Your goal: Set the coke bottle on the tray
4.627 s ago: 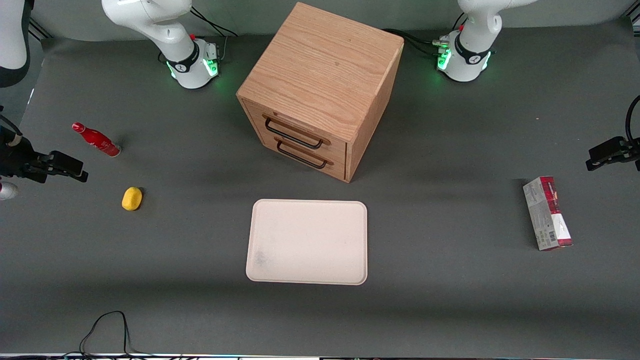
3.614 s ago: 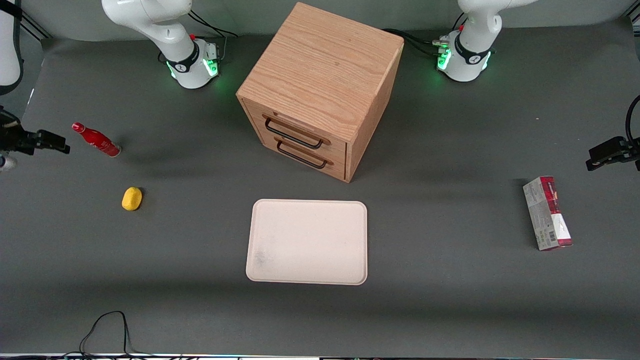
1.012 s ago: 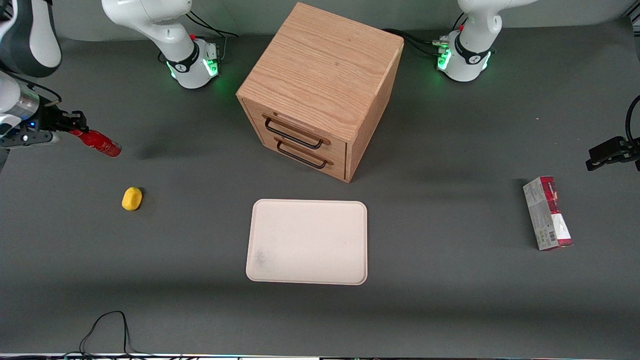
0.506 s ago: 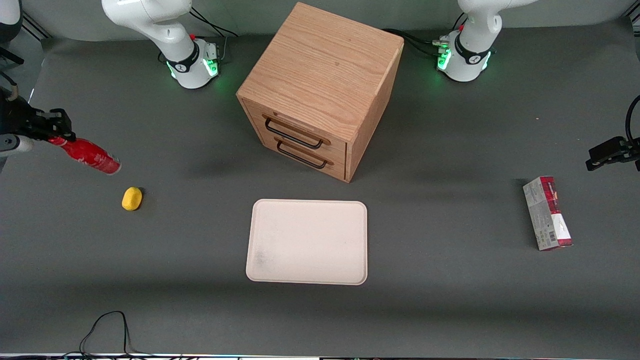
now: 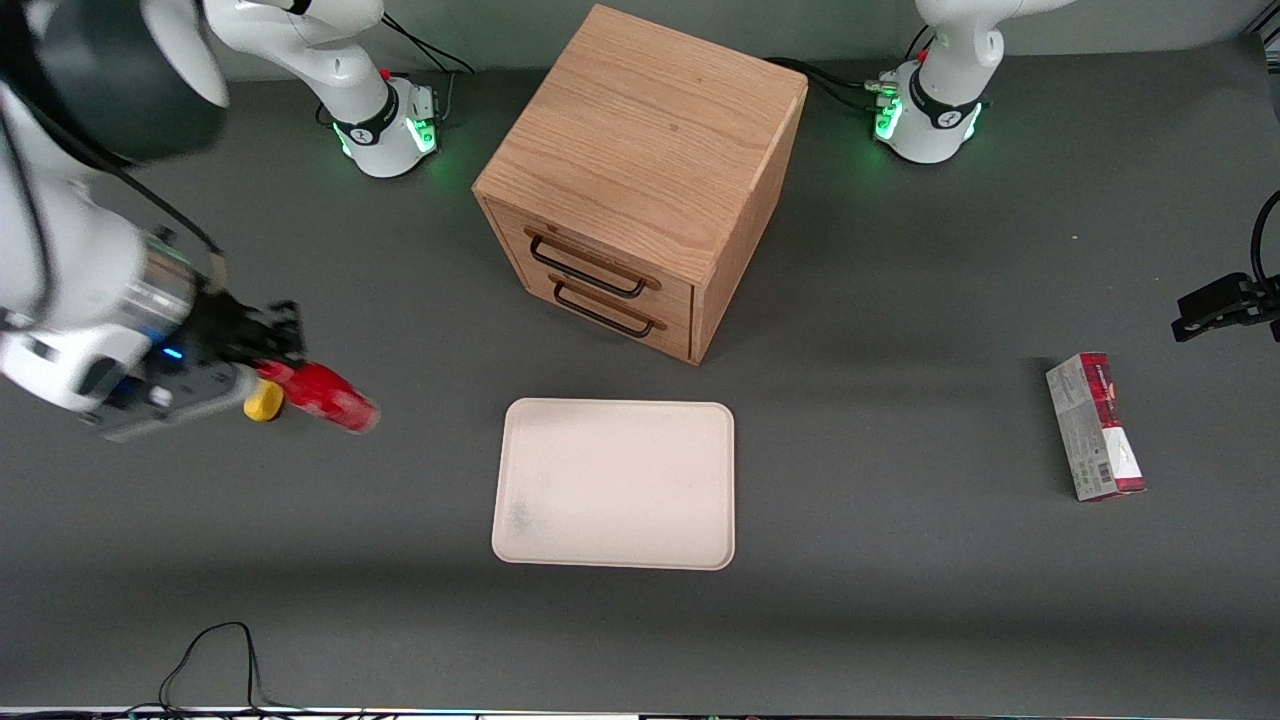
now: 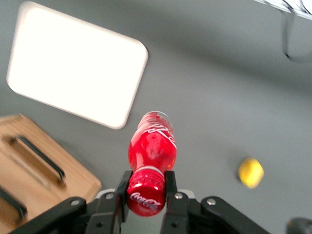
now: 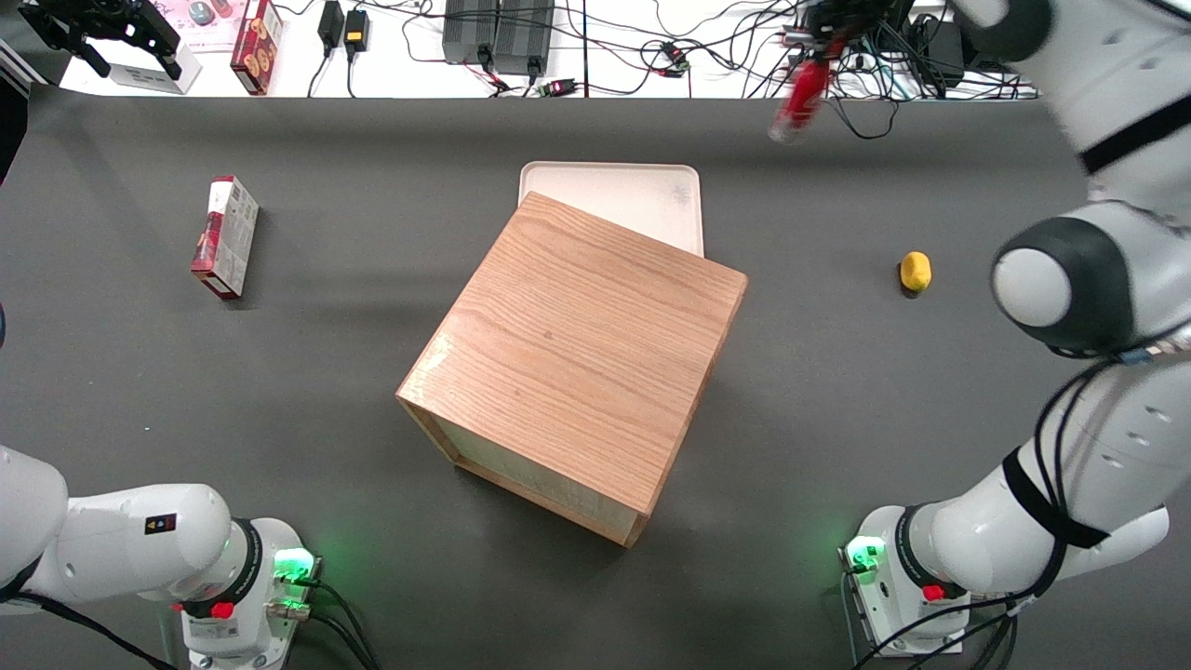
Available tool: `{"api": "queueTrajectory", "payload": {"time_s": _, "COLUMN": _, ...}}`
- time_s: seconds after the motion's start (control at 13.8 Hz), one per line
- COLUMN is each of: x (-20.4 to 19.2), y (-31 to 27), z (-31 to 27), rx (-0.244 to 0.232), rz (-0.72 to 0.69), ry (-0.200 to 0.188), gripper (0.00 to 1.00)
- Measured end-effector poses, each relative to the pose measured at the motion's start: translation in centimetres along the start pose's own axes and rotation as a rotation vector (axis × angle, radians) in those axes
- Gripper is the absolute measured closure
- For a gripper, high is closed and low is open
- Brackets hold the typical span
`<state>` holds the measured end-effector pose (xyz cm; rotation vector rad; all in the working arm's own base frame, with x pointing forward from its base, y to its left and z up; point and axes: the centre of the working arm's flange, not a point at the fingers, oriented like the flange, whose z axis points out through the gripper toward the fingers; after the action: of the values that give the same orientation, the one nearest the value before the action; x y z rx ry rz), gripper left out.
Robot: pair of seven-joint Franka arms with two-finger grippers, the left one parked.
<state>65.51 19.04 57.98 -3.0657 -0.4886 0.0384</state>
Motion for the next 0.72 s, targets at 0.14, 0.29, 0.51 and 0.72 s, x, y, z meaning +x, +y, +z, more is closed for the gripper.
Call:
{"api": "queueTrajectory", "payload": {"time_s": 0.14, "x": 3.6, "y": -2.7, "z": 5.1, "rx": 0.005, "rz": -0.032, "ry": 0.032, "gripper": 0.69}}
{"api": "queueTrajectory", "payload": {"time_s": 0.29, "x": 6.3, "y": -6.2, "z": 10.6, "rx": -0.018, "rz": -0.028, "ry": 0.056, "gripper": 0.69}}
{"api": "queueTrajectory", "payload": {"time_s": 0.51, "x": 9.1, "y": -9.2, "z": 18.4, "rx": -0.045, "rz": -0.037, "ry": 0.1, "gripper": 0.69}}
{"api": "queueTrajectory", "payload": {"time_s": 0.72, "x": 10.4, "y": -9.1, "z": 24.1, "rx": -0.035, "rz": -0.034, "ry": 0.103, "gripper": 0.69}}
